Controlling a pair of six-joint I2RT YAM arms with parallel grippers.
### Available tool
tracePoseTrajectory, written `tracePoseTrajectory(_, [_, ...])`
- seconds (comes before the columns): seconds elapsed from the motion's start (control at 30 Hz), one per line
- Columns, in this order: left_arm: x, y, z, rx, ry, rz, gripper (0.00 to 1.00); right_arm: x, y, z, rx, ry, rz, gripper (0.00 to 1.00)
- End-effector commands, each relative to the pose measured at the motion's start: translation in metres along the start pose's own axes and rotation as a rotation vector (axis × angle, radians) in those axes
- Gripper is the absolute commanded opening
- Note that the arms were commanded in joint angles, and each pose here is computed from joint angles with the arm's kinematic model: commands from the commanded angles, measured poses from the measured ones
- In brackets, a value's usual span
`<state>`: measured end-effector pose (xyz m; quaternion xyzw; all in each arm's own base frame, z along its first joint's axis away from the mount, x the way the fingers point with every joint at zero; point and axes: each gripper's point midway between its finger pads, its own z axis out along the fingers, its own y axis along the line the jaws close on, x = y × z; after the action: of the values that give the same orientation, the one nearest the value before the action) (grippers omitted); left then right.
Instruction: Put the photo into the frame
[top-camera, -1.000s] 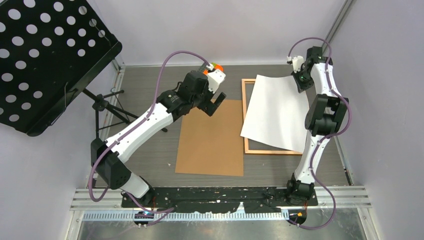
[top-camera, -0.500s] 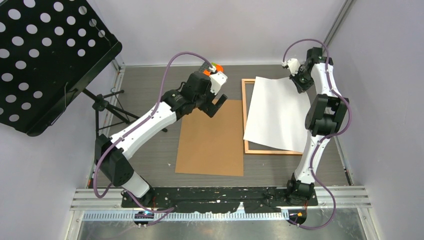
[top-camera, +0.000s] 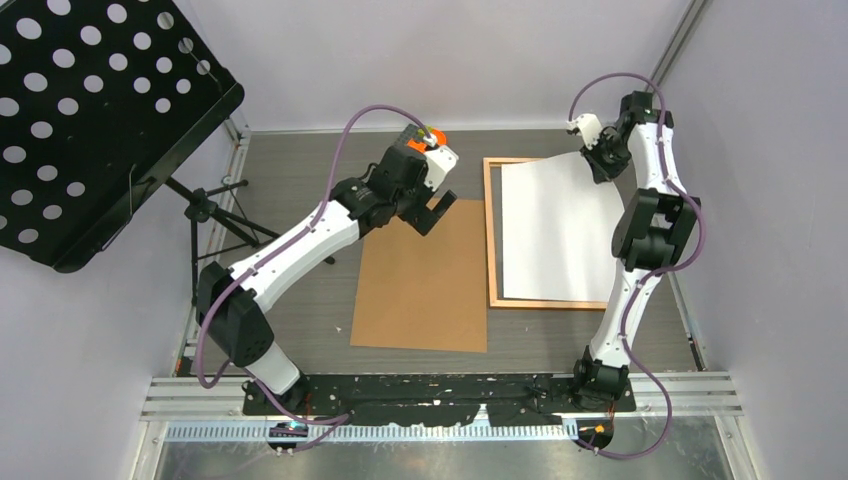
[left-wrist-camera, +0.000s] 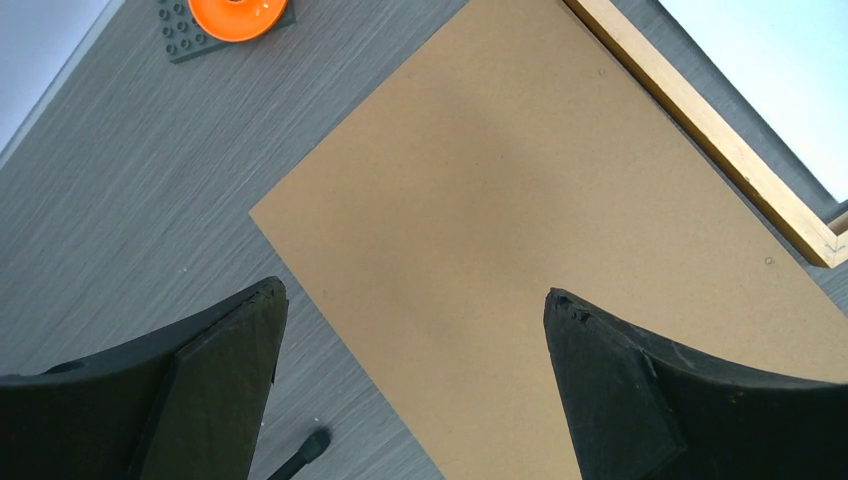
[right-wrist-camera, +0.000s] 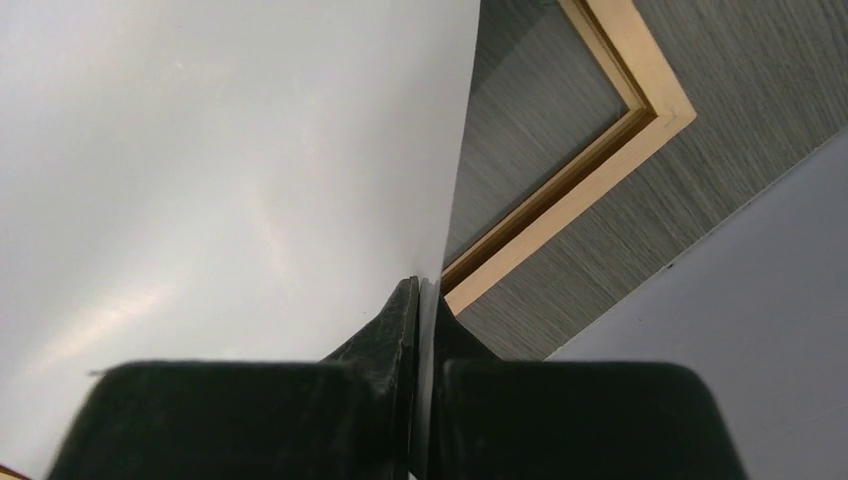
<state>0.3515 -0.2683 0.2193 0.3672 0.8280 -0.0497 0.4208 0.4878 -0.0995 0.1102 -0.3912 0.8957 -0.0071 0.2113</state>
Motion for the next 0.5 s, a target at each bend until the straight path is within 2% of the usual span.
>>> tracePoseTrajectory(0.0, [-0.023,0.008,-0.008,-0.024,-0.059,0.004,1.0,-0.02,-0.011,-0.005,0.022,-0.079,0.031,0.06])
tracePoseTrajectory(0.2, [-0.022,0.007,-0.005,-0.021,-0.055,0.004,1.0,-0.028,-0.008,0.006,0.004,-0.08,0.038,0.06])
tracePoseTrajectory(0.47, [-0.021,0.005,-0.003,-0.012,-0.051,0.0,1.0,-0.039,-0.003,0.016,-0.023,-0.134,0.169,0.06])
